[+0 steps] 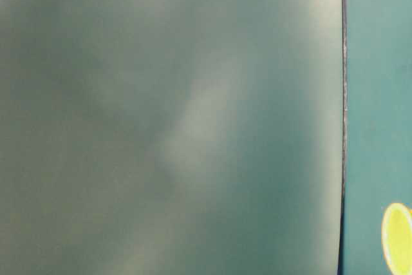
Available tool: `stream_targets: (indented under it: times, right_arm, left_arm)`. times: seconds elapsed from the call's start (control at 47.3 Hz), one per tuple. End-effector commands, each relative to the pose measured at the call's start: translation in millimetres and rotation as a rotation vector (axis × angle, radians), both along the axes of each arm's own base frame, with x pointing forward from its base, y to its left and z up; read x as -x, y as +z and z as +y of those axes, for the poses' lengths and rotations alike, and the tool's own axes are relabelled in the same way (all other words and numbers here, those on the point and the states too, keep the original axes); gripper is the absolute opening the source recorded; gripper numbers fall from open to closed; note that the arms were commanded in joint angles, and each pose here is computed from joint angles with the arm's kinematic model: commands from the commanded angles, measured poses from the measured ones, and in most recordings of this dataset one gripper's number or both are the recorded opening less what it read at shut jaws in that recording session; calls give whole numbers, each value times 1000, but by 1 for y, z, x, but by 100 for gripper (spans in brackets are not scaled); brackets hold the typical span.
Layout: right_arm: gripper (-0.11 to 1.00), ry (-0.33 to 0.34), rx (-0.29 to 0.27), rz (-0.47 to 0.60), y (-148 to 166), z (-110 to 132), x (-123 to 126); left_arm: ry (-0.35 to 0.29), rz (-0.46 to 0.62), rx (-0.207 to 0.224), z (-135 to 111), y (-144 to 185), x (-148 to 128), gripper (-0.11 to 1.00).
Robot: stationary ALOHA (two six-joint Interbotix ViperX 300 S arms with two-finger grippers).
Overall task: Move the block to the right with right arm.
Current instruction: 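Retract the right gripper holding the cube to the right table edge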
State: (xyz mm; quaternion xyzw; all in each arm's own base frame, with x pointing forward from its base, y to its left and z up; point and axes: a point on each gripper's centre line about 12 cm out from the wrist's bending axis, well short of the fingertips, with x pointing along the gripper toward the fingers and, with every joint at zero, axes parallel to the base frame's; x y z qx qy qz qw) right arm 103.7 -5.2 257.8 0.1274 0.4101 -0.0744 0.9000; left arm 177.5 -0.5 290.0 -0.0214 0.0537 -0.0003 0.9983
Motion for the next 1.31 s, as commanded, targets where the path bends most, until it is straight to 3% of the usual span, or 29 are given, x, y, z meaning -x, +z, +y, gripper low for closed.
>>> stream_targets:
  times: [0.0, 1.289]
  right_arm:
    - [41, 3, 1, -26, 10, 0, 0]
    - [41, 2, 3, -9, 7, 0, 1]
  left_arm:
    - [-2, -26, -4, 0, 11, -2, 0]
    - [-2, -28, -3, 0, 11, -2, 0]
